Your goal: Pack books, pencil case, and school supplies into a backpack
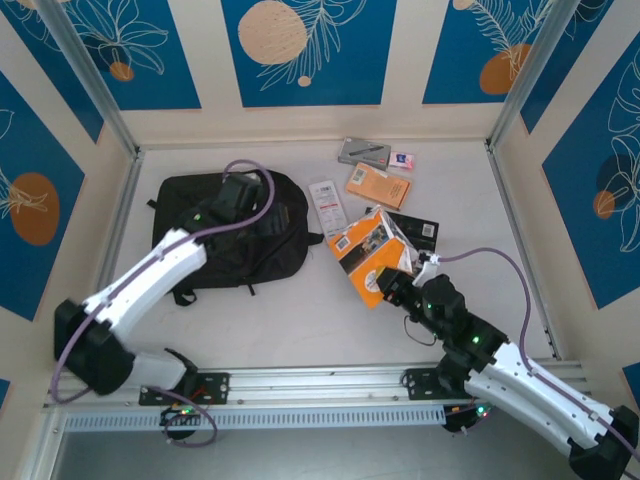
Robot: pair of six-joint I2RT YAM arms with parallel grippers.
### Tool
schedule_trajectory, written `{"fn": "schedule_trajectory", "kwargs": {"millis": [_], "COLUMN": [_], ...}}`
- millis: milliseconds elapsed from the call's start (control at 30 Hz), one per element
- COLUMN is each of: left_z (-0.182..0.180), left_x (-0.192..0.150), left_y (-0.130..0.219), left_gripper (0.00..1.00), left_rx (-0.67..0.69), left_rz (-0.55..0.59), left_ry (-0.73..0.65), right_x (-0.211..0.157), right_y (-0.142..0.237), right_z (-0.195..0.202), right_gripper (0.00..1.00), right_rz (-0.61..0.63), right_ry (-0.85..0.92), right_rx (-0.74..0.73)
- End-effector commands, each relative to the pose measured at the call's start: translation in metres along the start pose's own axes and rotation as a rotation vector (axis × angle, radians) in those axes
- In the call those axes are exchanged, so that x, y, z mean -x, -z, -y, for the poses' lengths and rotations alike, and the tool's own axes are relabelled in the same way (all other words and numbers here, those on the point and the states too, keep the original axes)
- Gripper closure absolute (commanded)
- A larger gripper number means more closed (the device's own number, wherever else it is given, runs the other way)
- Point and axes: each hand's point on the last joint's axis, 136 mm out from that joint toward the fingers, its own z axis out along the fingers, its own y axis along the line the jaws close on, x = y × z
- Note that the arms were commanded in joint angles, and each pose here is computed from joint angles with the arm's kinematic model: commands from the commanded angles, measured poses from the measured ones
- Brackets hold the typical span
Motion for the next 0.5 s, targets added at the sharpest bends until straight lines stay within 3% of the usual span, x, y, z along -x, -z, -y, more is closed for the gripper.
{"fn": "schedule_trajectory", "kwargs": {"millis": [0, 200, 467], "left_z": [0.017, 0.036, 0.054], "left_x": [0.012, 0.025, 0.016], "left_y": [-0.008, -0.052, -0.096], "left_gripper": [0.08, 0.06, 0.11], "left_rx": [-0.024, 0.013, 0.028], "left_rz": [-0.069, -0.155, -0.277], "left_ry": [-0.118, -0.19, -0.207], "right_x": [0.01, 0.015, 0.016], "right_y": [0.007, 0.004, -0.002], "right_z": [-0.016, -0.005, 0.019], "right_gripper": [1.0, 1.0, 1.0], "right_rz": [0.002, 0.003, -0.008], "right_ry": [0.057, 0.077, 0.014], "right_rx": [0.041, 0.019, -0.011]}}
